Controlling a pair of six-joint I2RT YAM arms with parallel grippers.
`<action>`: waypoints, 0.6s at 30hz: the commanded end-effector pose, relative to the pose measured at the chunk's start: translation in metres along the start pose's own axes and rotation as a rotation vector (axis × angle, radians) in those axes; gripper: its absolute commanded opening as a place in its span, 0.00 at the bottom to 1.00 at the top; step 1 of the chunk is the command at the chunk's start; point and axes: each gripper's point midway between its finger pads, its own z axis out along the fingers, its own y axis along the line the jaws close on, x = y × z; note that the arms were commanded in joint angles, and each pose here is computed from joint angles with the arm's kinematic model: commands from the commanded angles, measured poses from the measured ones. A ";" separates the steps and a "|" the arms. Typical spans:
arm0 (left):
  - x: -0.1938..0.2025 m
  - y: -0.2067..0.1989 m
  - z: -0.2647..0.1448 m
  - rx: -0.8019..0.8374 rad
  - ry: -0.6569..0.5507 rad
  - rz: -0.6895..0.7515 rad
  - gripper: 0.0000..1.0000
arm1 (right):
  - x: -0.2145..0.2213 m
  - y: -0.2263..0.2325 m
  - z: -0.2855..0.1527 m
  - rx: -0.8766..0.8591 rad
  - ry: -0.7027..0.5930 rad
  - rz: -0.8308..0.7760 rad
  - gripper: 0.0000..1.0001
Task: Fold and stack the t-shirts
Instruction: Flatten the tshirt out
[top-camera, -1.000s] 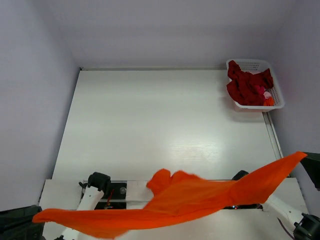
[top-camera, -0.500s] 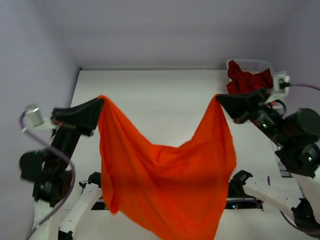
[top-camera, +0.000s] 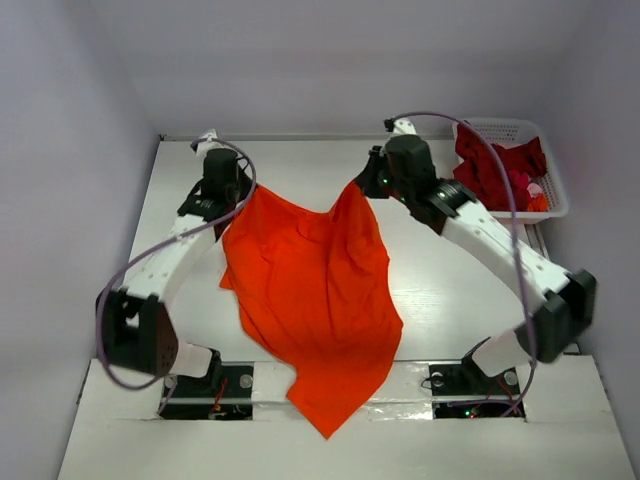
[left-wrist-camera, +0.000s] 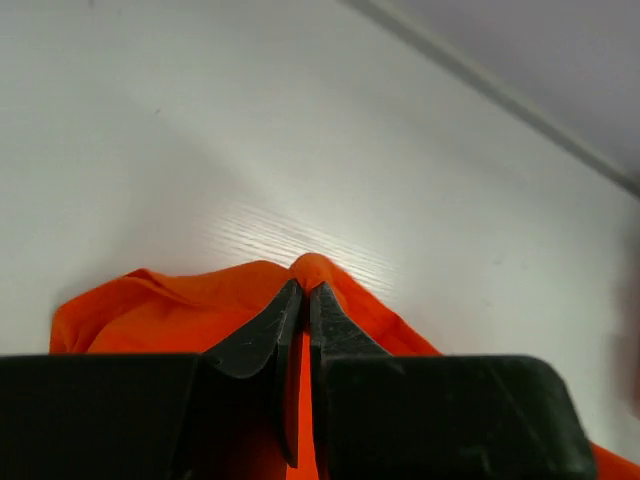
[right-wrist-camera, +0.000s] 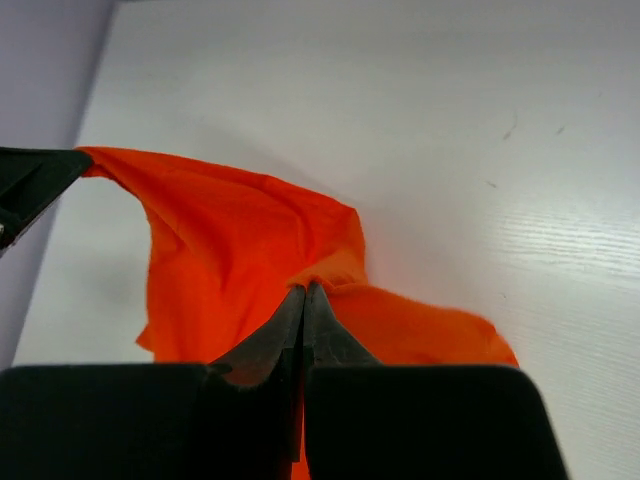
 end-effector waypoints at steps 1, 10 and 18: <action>-0.030 0.007 0.022 -0.070 -0.068 -0.031 0.00 | -0.024 0.003 0.020 0.009 -0.004 0.077 0.00; -0.039 0.061 0.074 -0.204 -0.022 -0.071 0.00 | -0.010 -0.003 0.081 0.108 0.181 0.129 0.00; -0.054 0.070 0.110 -0.218 0.001 -0.139 0.00 | -0.024 -0.044 0.123 0.172 0.237 0.199 0.00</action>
